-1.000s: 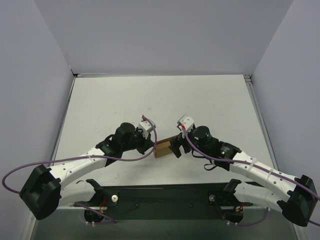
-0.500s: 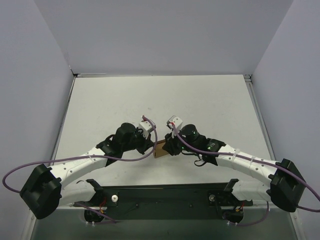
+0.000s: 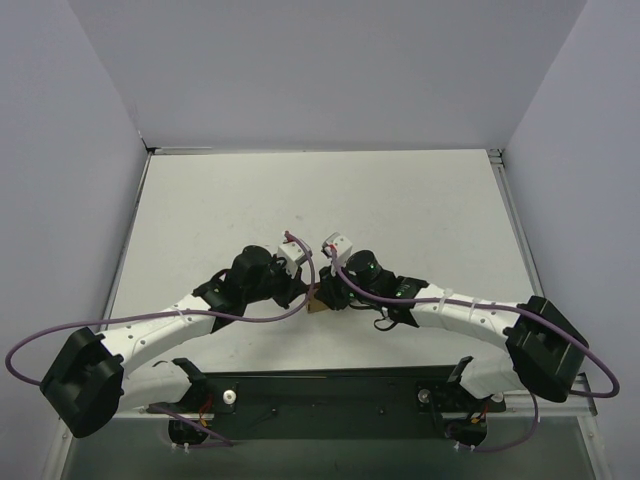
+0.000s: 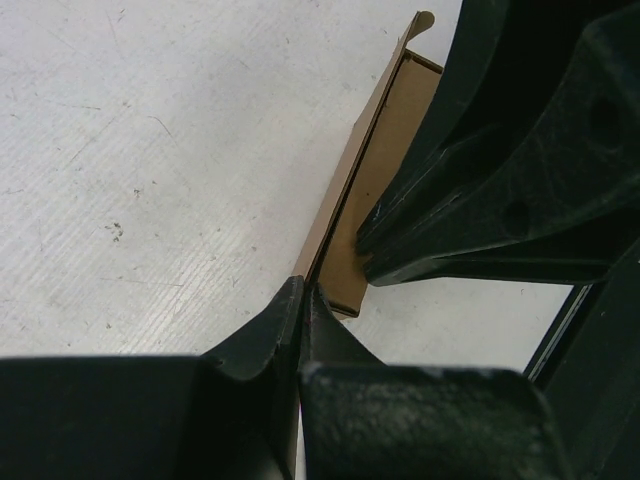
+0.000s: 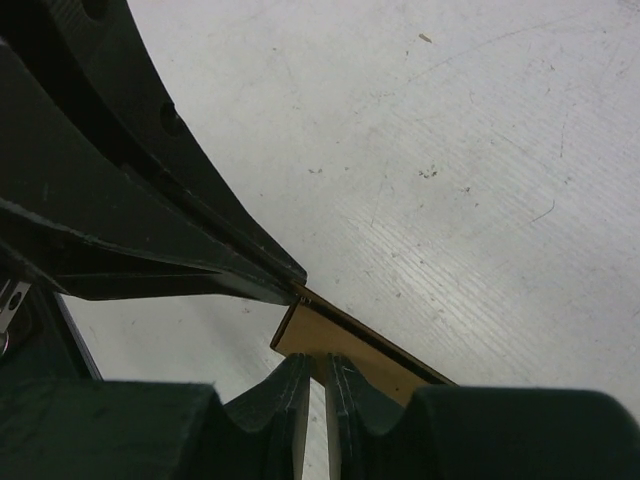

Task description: Fold the paper box

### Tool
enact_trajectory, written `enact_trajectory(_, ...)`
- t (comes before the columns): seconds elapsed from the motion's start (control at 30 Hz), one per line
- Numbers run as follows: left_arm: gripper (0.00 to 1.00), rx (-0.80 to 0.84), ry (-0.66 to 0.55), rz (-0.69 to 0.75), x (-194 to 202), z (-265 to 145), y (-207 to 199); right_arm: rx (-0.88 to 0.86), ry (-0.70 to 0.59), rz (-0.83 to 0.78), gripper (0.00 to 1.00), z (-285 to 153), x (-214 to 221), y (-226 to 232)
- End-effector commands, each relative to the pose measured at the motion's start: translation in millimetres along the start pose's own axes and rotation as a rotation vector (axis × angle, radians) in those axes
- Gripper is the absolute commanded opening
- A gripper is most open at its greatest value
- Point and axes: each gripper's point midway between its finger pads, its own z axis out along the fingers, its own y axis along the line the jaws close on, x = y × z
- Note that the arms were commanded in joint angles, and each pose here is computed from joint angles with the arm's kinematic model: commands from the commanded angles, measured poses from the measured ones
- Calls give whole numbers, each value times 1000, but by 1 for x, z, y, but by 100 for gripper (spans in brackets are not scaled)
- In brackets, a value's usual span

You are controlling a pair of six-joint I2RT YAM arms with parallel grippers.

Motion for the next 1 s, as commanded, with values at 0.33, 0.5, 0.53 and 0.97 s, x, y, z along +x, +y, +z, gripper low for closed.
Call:
enact_trajectory(0.33,0,11,-38,14,-13,2,-3,-5,-112,-18,14,9,-38,8)
enact_trajectory(0.5,0,22,-41,14,-14,2,-5,0,-75,-20,13,16,-28,6)
enact_trajectory(0.53,0,24,-43,15,-14,2,-6,4,-70,-26,13,17,-28,7)
enact_trajectory(0.97,0,-16,-61,-51,-16,7,-5,190,97,-60,8,25,15,-6)
